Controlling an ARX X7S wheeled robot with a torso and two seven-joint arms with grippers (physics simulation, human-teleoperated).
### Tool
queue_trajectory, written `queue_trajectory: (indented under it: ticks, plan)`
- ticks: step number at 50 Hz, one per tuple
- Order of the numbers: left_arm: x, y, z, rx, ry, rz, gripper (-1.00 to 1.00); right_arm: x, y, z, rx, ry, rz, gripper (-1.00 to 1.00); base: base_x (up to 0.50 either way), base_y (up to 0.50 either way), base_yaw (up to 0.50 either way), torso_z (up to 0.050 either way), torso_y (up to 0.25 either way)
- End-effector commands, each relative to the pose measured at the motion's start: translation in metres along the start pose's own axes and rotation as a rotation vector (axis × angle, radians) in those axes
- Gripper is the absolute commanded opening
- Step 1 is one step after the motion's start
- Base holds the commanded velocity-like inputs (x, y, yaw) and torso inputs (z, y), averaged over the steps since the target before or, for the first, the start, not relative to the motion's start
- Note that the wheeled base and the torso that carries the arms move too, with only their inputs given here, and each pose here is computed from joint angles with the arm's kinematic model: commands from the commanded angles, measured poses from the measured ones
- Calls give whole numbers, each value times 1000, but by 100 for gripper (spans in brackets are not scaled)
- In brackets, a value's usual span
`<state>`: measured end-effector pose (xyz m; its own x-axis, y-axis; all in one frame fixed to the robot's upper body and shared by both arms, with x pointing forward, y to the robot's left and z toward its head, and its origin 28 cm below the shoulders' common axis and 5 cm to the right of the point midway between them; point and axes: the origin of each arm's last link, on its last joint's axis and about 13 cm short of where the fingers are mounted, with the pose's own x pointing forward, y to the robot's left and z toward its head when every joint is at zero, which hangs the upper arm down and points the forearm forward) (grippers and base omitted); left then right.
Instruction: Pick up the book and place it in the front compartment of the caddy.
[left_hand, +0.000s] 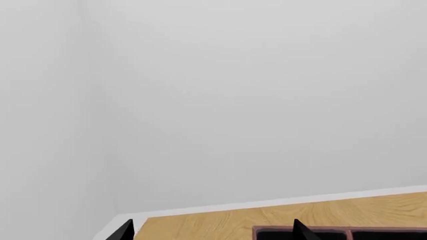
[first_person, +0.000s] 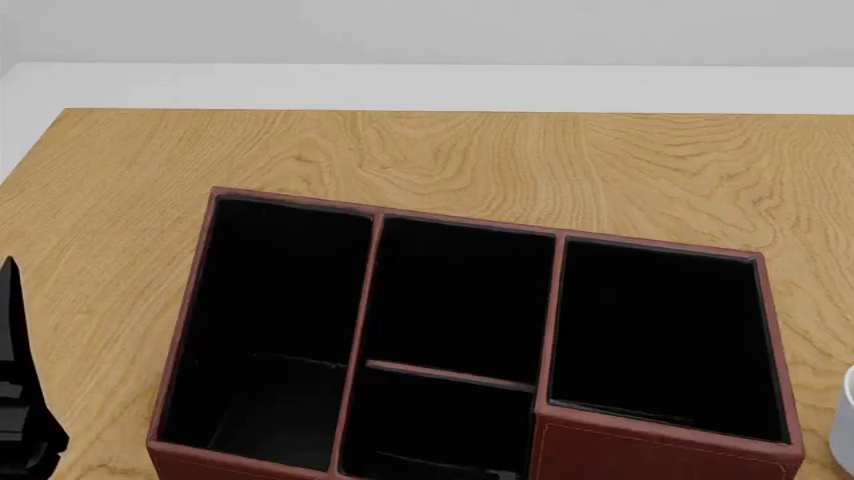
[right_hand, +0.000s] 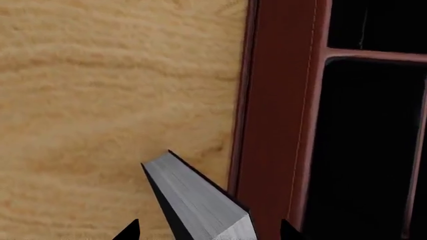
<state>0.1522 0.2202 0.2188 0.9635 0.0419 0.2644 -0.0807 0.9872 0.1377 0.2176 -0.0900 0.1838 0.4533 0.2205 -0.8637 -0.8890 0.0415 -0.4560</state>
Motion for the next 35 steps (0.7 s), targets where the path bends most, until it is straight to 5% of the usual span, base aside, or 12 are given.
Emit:
queue_trajectory:
  ticks: [1, 29, 30, 35]
  plan:
    - [0, 0, 1, 0, -1, -1, 100, 5, -3, -6, 6, 23, -3, 100, 0, 0, 0, 0, 0]
    - [0, 2, 0, -7, -1, 12, 100, 22, -9, -13, 12, 40, 14, 100, 0, 0, 0, 0, 0]
    - [0, 2, 0, -7, -1, 12, 100, 21, -8, -12, 14, 37, 32, -100, 0, 0, 0, 0, 0]
    - [0, 3, -1, -6, 0, 15, 100, 16, -7, -7, -5, 22, 20, -100, 0, 0, 0, 0, 0]
